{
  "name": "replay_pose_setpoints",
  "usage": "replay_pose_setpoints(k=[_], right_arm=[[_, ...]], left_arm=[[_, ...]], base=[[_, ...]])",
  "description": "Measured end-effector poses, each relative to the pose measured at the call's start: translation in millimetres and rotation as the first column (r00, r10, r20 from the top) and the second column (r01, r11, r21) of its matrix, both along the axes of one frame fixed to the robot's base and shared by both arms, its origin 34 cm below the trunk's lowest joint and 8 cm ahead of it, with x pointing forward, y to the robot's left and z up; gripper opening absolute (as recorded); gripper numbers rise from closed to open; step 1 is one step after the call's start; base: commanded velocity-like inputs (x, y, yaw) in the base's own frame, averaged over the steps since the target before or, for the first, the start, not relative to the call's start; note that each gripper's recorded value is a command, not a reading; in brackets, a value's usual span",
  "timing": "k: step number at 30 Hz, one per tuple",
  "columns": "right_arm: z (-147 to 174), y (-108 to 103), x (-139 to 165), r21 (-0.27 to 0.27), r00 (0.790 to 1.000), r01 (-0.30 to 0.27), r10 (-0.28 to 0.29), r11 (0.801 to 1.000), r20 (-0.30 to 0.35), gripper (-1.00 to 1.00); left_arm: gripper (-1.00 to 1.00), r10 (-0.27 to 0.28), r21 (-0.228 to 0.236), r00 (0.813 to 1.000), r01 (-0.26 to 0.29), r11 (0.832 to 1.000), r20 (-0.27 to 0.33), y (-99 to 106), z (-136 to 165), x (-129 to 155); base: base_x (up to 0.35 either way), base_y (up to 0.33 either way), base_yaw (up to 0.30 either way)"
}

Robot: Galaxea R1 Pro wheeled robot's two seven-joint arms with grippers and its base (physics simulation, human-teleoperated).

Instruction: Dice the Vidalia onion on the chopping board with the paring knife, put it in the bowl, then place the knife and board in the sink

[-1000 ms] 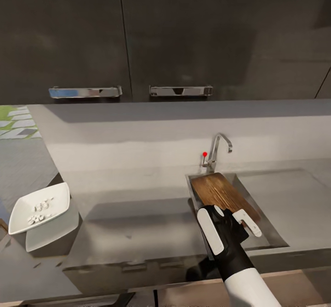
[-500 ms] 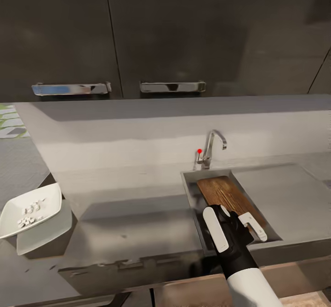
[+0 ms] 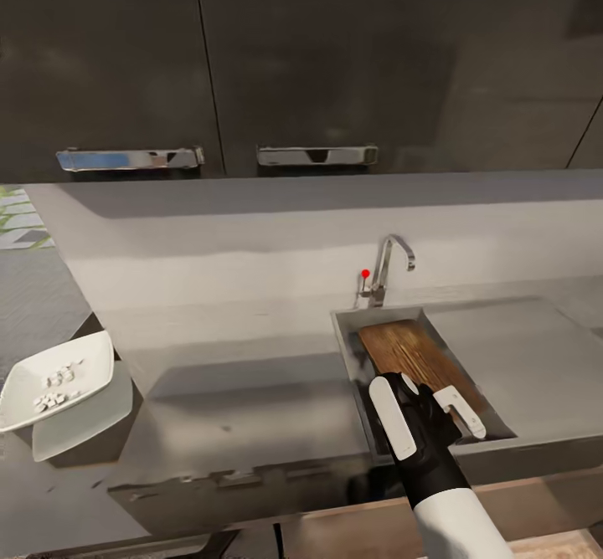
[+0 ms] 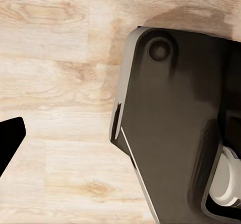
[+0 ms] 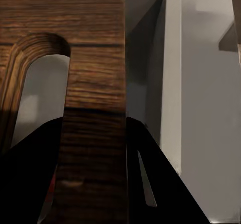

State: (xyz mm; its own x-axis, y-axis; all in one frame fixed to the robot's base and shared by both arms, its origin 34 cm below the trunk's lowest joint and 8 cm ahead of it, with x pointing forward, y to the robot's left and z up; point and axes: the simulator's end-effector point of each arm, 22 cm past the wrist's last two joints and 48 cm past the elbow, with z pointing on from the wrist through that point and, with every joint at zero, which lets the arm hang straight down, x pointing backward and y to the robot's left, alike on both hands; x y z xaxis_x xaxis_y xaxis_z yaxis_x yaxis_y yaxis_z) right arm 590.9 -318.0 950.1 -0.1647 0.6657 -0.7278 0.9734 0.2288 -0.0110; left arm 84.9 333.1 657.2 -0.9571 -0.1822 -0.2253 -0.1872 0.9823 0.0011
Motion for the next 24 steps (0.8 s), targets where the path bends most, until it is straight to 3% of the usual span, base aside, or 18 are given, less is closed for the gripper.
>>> replay_pose_setpoints(k=[8, 24], right_arm=[[-5.0, 0.2, -0.6, 0.000, 1.000, -0.002, 0.002, 1.000, -0.010, -1.00], [-6.2, 0.1, -0.7, 0.000, 1.000, -0.001, 0.001, 1.000, -0.013, -1.00]], left_arm=[[1.00, 0.000, 0.000, 1.000, 0.000, 1.000, -0.015, 0.1, 0.1, -6.0], [1.00, 0.000, 0.000, 1.000, 0.000, 1.000, -0.017, 0.1, 0.2, -6.8]], base=[[0.065, -0.061, 0.099], [0.054, -0.090, 0.005]])
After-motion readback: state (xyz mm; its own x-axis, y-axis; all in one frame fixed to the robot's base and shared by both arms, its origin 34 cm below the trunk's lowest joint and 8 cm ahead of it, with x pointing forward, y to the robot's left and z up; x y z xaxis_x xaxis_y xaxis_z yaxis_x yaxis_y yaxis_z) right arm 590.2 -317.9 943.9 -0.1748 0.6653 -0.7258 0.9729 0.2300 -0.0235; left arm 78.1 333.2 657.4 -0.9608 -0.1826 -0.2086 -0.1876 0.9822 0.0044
